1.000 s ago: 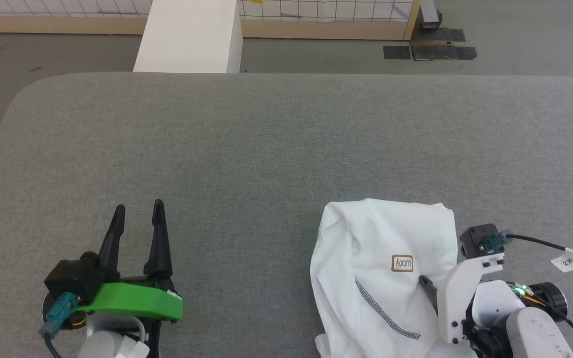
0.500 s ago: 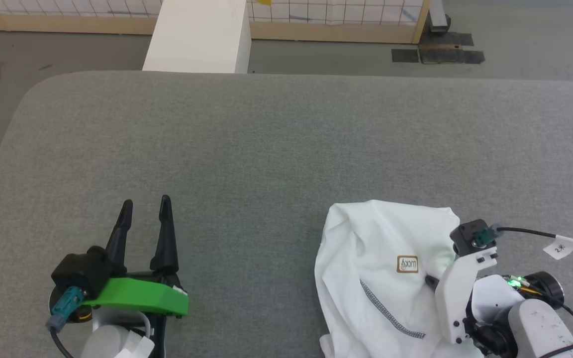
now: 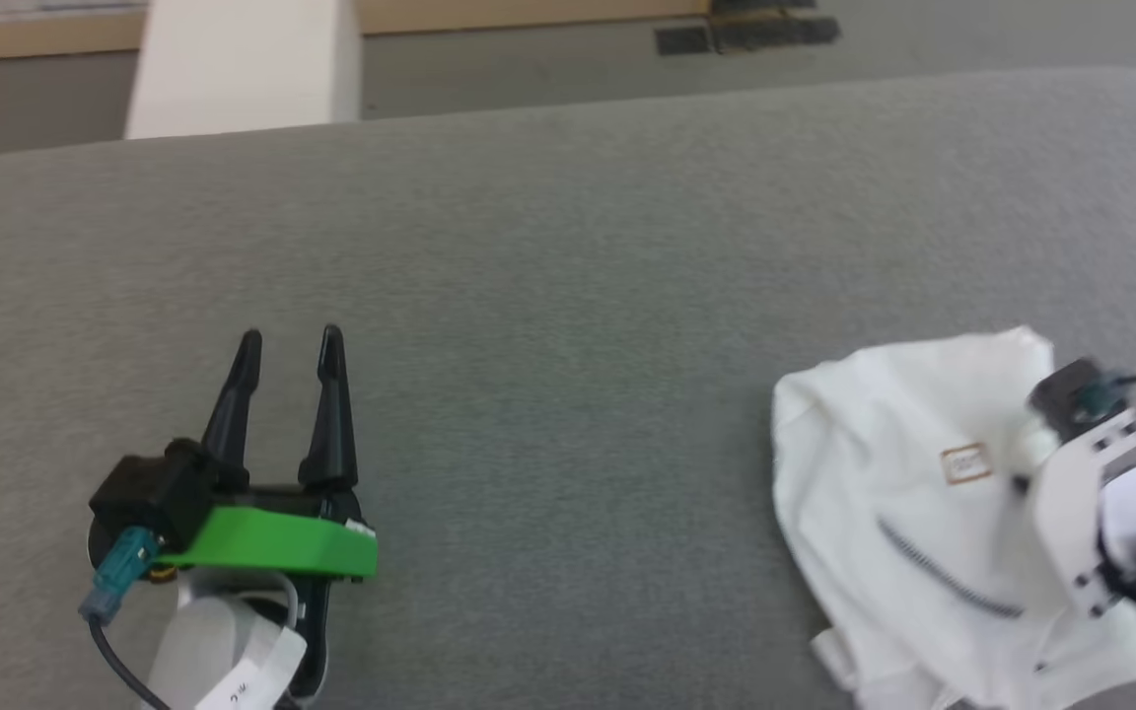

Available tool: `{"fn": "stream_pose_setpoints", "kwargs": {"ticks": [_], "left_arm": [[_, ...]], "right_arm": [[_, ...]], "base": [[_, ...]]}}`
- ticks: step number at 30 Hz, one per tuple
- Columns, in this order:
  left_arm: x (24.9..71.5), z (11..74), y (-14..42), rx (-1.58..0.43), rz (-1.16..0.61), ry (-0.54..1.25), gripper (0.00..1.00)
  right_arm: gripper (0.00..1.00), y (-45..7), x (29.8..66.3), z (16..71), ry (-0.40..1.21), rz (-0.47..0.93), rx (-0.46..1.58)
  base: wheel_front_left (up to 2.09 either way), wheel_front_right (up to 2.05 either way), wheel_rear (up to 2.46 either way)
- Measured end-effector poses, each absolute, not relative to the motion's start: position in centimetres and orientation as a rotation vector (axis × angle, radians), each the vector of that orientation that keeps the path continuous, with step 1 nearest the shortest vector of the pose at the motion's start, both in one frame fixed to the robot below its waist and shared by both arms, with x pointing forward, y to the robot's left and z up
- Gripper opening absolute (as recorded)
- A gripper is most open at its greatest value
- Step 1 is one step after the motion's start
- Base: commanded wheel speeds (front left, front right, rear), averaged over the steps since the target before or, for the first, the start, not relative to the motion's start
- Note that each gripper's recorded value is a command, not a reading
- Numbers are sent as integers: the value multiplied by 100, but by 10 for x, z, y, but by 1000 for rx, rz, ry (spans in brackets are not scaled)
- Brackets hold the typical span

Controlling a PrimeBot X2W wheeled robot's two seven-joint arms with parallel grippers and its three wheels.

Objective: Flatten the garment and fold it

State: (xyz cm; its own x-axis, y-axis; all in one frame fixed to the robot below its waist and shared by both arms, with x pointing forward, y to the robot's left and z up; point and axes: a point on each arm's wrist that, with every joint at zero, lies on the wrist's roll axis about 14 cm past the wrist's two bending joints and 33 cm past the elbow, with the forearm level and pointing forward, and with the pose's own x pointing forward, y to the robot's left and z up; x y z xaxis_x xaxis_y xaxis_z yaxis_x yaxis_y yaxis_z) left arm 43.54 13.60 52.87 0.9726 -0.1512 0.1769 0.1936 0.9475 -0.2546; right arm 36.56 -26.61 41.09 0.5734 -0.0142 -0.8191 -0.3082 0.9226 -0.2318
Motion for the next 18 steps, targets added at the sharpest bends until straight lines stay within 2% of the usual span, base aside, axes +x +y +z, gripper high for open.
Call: {"fn": "stream_pose_setpoints", "kwargs": {"ticks": [7,18], "left_arm": [[474,521,96,-264,-292,-137,100],[518,476,67,-226,-367,-47,100]], "right_arm": [[0,-347,377,422,953,-26,-367],[0,-458,394,422,952,-353,-339]], "base": [[0,0,0],[0,0,0]]}}
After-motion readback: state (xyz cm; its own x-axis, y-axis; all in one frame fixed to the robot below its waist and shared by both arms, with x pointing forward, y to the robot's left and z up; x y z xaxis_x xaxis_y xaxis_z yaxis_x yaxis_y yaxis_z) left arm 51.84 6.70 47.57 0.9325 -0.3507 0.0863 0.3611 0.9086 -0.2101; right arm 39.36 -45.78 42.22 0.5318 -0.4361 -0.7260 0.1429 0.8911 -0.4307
